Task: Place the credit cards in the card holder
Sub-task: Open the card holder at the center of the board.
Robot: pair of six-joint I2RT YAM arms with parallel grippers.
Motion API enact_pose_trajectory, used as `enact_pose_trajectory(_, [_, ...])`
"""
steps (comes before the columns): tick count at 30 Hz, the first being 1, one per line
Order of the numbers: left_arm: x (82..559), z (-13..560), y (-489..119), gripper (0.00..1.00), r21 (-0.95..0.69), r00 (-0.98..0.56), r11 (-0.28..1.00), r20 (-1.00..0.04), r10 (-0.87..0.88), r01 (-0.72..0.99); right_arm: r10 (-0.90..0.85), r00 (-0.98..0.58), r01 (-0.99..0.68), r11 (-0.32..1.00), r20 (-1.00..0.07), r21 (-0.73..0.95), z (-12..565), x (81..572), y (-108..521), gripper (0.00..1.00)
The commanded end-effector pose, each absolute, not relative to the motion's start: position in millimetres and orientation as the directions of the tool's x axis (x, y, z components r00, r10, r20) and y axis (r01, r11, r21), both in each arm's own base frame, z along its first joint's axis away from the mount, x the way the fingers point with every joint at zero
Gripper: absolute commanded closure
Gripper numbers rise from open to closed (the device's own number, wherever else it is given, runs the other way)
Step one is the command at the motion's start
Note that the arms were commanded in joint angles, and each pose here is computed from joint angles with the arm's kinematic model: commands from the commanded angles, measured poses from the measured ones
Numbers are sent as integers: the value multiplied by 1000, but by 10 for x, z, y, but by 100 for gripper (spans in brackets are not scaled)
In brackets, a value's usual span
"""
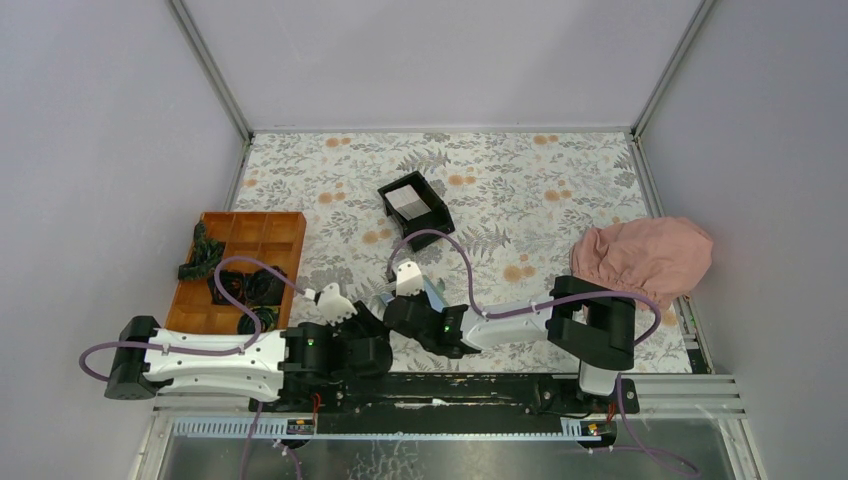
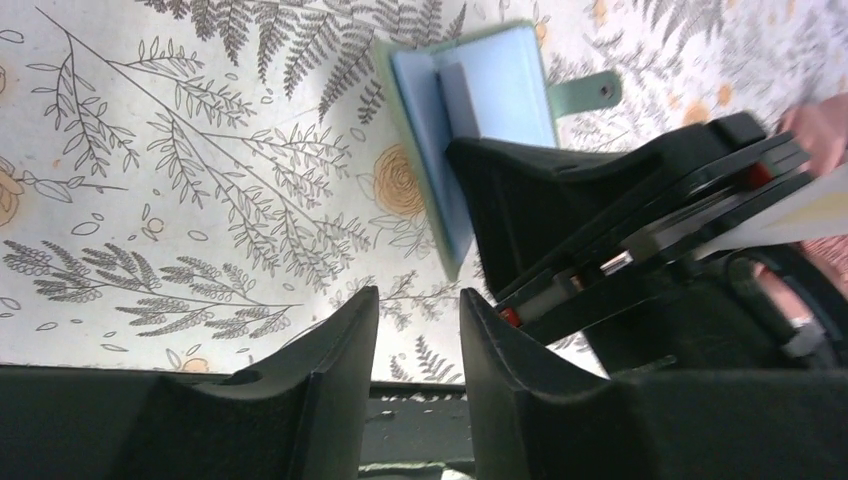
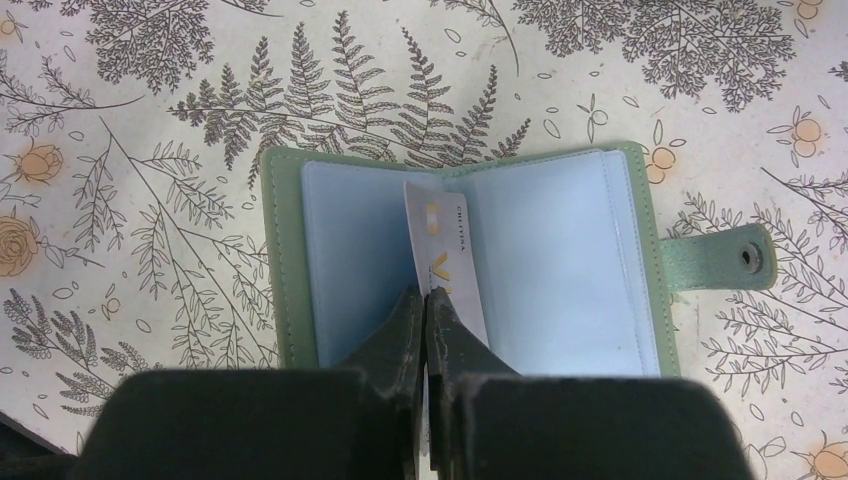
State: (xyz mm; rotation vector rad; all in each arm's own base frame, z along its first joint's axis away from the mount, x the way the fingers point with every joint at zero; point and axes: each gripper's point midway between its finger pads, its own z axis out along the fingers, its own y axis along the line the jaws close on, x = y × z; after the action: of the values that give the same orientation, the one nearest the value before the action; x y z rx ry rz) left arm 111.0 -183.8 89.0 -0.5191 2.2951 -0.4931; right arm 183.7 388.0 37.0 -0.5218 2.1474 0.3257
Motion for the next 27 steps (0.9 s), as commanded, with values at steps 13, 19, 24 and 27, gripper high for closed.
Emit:
enact_pose_trajectory(13, [1432,1097,-1780,79,-585,-442,767,-634,-635,-262,-447,-673,-550,835,-589,-5,-407,1323,3497,100])
enact_pose_trajectory(19, [1451,1053,-1740,79,-598,-420,753,-630,-653,-273,-440,-680,-553,833,-586,15,-388,1292,3493,100])
enact_pose_trajectory(24, [1497,1041,-1787,80,-635,-393,730,-622,-677,-253,-439,-685,-554,832,-582,25,-389,1273,3498,100])
enact_pose_trajectory(27, [1521,1034,-1820,80,-631,-387,737,-634,-670,-243,-438,-688,-556,831,-579,31,-387,1259,3492,100])
